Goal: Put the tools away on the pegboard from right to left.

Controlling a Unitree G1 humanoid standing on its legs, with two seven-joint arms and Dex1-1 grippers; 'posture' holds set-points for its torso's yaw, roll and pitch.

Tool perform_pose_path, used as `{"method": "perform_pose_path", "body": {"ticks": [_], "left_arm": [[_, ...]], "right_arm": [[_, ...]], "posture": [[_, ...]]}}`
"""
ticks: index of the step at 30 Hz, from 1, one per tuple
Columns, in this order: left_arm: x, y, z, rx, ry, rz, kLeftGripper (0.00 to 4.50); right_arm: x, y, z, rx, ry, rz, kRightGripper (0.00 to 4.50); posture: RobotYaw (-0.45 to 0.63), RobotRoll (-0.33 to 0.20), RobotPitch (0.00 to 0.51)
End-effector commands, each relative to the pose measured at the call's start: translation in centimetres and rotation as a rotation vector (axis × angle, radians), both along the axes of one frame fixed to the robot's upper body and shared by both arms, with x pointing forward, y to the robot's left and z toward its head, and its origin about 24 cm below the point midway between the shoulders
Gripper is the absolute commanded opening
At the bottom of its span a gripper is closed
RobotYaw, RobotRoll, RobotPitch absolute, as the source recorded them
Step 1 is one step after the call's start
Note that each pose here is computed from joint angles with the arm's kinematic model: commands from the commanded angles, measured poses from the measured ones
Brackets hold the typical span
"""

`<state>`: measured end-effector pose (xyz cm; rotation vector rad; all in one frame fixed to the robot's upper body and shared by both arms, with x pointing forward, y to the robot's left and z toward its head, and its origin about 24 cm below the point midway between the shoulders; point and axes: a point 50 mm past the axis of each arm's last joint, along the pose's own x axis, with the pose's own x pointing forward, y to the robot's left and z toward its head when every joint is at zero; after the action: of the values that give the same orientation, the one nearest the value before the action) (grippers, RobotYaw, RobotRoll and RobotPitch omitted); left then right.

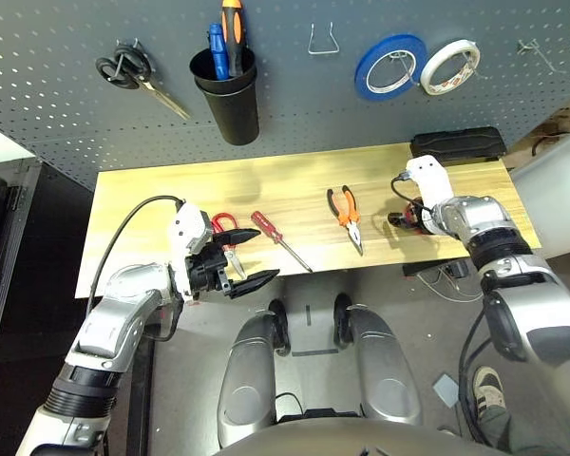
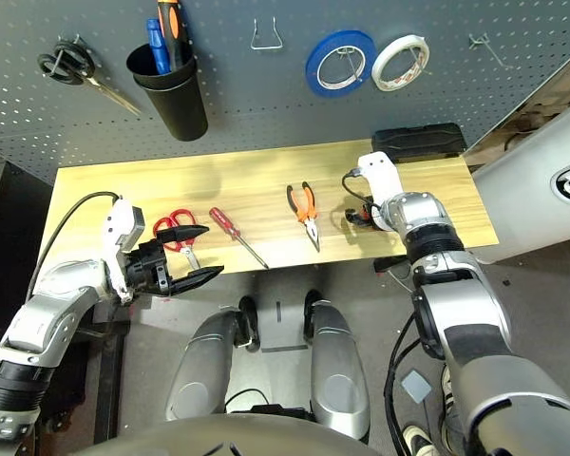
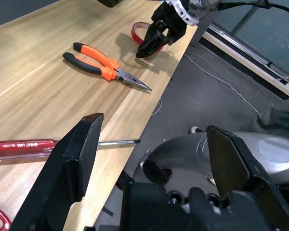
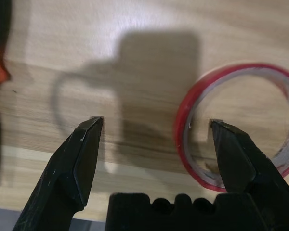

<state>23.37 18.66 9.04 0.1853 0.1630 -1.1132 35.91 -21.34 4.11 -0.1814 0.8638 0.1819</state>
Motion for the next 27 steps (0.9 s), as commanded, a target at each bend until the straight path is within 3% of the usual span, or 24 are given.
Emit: {"method": "perform_pose_path", "body": {"ticks": [1,3,7,13,17,21,27], "left_arm": [[-0.4,-0.3,-0.9,0.009,0.028,-0.019,4.50],[-0.4,-0.4,-0.9,0.010,0.026,-0.019,4.50],[-0.4,-0.6,-0.9,0.008,0.019,-0.018,4.50],[0.4,-0.7,-0.5,0.002,-0.006,-0.017,4.50],[0.9,-1.0,-0.1,-0.036,-0.029,-0.023,4.50],[1.1,-0.9,0.1,-0.060,-0.067,-0.026,4.50],[2.5,-0.6,2.7,-0.189,-0.264,0.100,4.50]], "right_arm": [[-0.7,-0.6,-1.5,-0.005,0.037,-0.040,4.13],[-0.7,-0.6,-1.7,-0.004,0.032,-0.040,3.62],[-0.3,-0.6,-1.2,0.006,-0.005,-0.042,2.15],[0.1,-2.1,1.4,-0.041,-0.127,-0.011,0.03],[-1.1,-3.2,3.7,-0.121,-0.247,0.017,0.03],[-3.0,-3.9,7.4,-0.215,-0.432,0.051,0.03],[-5.2,-4.5,11.8,-0.295,-0.612,0.087,0.03]], "posture": [[-0.03,0.000,0.346],[-0.03,0.000,0.346],[-0.02,0.000,0.334],[-0.06,0.000,0.319],[-0.09,0.000,0.315],[-0.12,0.000,0.299],[-0.16,0.000,0.268]]}}
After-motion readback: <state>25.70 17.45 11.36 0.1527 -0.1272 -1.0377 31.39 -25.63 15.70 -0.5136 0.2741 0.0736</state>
